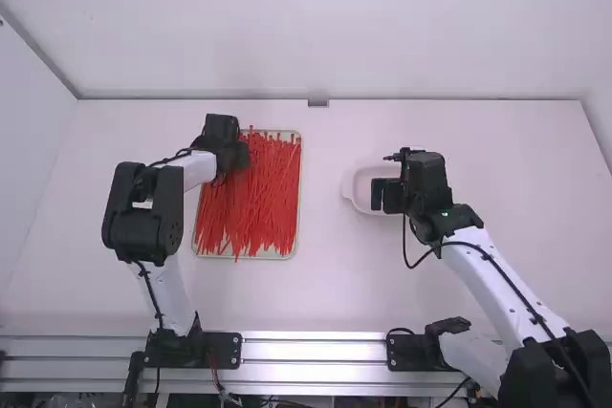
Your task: Fasten the cable tie
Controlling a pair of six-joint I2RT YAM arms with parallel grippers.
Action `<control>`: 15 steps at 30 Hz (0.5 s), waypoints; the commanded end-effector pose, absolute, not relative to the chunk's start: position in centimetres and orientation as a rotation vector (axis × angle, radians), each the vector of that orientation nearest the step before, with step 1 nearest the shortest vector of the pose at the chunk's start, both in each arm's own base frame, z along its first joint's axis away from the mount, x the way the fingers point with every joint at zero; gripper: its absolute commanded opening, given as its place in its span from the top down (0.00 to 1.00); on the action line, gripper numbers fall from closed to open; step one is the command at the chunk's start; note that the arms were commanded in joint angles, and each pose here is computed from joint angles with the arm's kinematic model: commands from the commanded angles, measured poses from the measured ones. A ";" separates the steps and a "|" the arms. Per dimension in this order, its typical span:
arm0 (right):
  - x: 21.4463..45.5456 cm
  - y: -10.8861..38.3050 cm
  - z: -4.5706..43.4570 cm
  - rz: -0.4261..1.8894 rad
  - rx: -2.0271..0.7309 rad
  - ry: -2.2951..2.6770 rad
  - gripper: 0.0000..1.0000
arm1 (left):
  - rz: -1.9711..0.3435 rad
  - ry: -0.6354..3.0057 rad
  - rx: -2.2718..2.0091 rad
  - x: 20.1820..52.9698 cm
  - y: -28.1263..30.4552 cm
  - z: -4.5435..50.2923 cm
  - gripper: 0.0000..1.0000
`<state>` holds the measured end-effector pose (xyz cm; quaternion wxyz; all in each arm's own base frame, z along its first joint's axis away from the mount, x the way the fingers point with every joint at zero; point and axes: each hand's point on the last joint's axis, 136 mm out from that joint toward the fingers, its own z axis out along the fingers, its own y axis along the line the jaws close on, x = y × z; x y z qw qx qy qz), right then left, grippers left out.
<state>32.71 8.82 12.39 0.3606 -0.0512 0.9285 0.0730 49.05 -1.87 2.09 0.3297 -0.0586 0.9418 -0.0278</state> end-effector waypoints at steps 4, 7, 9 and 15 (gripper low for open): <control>33.5 9.1 13.7 0.200 -0.127 2.364 0.01 | -0.047 2.486 -0.163 48.5 -1.4 1.3 0.60; 33.5 9.1 13.7 0.199 -0.125 2.364 0.01 | -0.016 2.483 -0.173 48.6 -1.0 1.3 0.61; 33.5 9.1 13.7 0.200 -0.126 2.364 0.01 | 0.006 2.481 -0.182 48.6 -0.7 1.3 0.62; 33.5 9.1 13.7 0.200 -0.126 2.365 0.01 | 0.015 2.482 -0.153 48.6 -0.7 1.4 0.64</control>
